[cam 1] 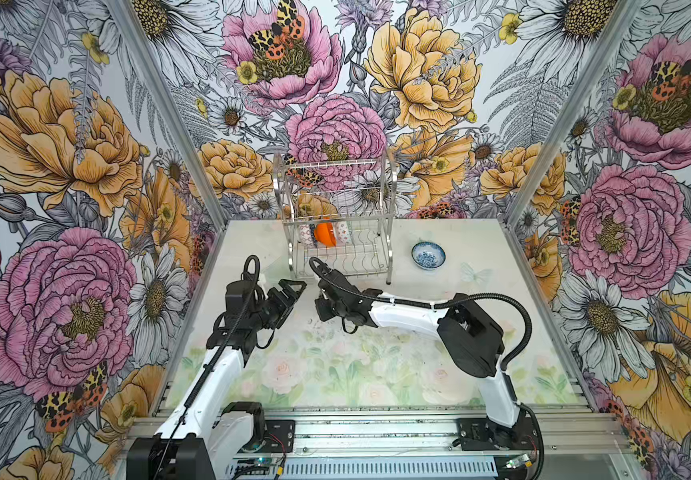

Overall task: Load the bowls into the dish rack
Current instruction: 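Lift the orange-patterned bowl and carry it toward the rack front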

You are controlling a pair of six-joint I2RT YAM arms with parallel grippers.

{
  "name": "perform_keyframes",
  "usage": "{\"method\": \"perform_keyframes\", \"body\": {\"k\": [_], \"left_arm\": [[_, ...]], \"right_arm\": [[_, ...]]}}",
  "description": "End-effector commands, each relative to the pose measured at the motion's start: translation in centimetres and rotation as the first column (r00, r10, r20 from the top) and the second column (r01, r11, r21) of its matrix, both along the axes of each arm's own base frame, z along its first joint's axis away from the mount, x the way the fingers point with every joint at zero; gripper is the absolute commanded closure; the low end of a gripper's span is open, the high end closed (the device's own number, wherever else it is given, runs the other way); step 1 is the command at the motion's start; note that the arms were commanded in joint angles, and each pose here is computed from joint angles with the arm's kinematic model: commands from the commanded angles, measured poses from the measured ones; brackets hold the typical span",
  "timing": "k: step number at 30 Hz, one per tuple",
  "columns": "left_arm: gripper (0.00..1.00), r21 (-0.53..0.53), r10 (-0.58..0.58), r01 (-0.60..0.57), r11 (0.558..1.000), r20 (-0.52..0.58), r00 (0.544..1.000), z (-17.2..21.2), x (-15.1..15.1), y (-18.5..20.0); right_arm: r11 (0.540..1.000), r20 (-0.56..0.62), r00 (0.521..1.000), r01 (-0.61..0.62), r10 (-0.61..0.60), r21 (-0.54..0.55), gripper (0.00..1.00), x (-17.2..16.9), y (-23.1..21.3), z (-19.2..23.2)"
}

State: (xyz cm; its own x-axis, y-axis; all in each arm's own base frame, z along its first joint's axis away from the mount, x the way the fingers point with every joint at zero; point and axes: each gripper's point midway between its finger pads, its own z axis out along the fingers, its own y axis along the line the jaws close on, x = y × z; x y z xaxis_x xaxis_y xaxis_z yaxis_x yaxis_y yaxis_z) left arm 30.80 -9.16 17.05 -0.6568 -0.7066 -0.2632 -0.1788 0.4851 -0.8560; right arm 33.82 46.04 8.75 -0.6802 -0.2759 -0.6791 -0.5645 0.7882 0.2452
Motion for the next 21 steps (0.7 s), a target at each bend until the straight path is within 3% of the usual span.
{"method": "perform_keyframes", "body": {"k": [1,12,18,21], "left_arm": [[0.01,0.008,-0.017,0.017,1.0,0.007,1.0,0.0,-0.5,0.2],[0.01,0.01,0.003,-0.003,1.0,0.019,1.0,0.8,-0.2,1.3],[0.01,0.009,0.004,-0.004,1.0,0.027,1.0,1.1,-0.3,1.6],[0.02,0.007,0.005,-0.005,1.0,0.031,1.0,1.3,-0.3,1.7]], "right_arm": [[0.997,-0.084,0.994,-0.073,0.073,0.002,1.0,-1.9,1.2,-1.6],[0.971,-0.041,0.984,-0.161,0.171,0.179,1.0,-2.1,3.0,5.3],[0.925,-0.03,0.978,-0.186,0.207,0.332,1.0,-1.2,2.8,9.6],[0.88,-0.02,0.977,-0.181,0.211,0.439,1.0,-0.4,2.2,11.8]]}}
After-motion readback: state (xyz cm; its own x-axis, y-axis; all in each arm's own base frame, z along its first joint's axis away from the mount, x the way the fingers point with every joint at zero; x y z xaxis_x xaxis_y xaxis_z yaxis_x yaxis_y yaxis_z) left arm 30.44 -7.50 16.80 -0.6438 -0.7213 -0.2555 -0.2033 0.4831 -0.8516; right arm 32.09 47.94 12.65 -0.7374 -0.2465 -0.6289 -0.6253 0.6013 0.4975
